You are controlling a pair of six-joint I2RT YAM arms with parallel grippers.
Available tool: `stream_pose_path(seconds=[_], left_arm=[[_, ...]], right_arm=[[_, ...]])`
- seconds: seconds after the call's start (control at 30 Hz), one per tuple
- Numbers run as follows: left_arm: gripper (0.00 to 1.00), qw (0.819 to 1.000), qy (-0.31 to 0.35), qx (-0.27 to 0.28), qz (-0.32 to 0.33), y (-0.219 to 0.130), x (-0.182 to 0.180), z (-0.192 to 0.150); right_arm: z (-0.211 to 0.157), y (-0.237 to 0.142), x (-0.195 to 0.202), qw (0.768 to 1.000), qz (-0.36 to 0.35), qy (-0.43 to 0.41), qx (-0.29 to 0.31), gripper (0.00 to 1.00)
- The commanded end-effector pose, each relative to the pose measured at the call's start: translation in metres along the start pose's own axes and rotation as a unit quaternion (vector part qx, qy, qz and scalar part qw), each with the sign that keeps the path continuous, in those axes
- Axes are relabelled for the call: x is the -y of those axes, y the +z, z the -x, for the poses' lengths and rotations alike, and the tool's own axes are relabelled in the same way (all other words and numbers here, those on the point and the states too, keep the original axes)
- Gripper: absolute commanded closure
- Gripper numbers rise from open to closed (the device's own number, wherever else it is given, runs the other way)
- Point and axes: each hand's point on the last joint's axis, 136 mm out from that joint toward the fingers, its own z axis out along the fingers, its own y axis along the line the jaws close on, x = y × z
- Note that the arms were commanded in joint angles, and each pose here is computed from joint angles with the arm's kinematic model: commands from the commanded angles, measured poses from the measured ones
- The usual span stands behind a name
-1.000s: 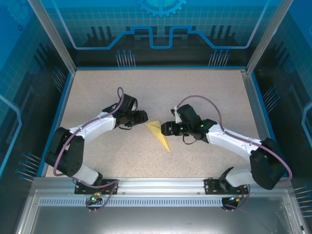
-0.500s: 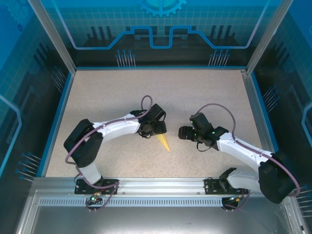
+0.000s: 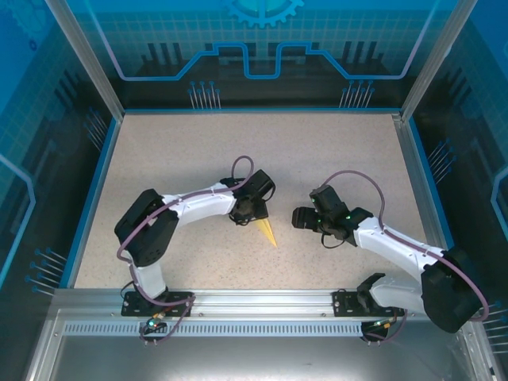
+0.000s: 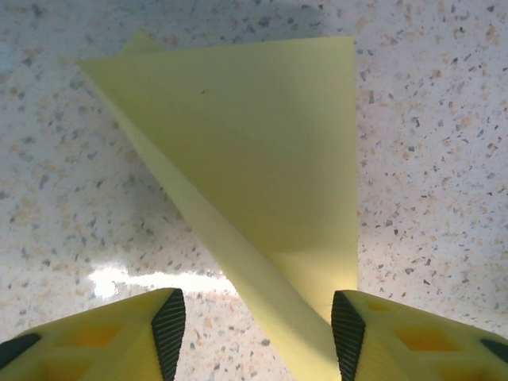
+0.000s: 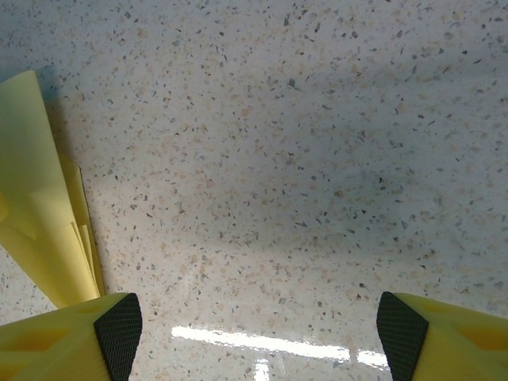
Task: Fold a paper plane with a square sheet of paper (pick it up from the middle)
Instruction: Turn over a paper plane at the center of the table.
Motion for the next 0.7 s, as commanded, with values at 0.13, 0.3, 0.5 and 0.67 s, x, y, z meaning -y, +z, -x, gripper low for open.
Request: stream_pose_path(seconds=[0.13, 0.3, 0.5, 0.67], left_arm=[[0.66, 0.999, -0.034, 0.001, -0.008, -0.003, -0.009, -0.010], [0.73, 0.999, -0.037, 0.003, -0.010, 0.000, -0.011, -0.011], [0.97, 0.999, -0.017, 0.016, -0.022, -0.004, -0.004, -0.004], [1.00, 0.997, 0.017, 0.047, -0.061, -0.032, 0.008, 0.008]], right_arm=[[-0.001, 0.005, 0.004, 1.000, -0.008, 0.014, -0.010, 0.19], [-0.001, 0.006, 0.002, 1.000, -0.006, 0.015, -0.014, 0.19], [0.000, 0.002, 0.001, 1.000, -0.001, 0.017, -0.011, 0.19], [0.003, -0.006, 0.001, 1.000, 0.001, 0.016, -0.001, 0.19]])
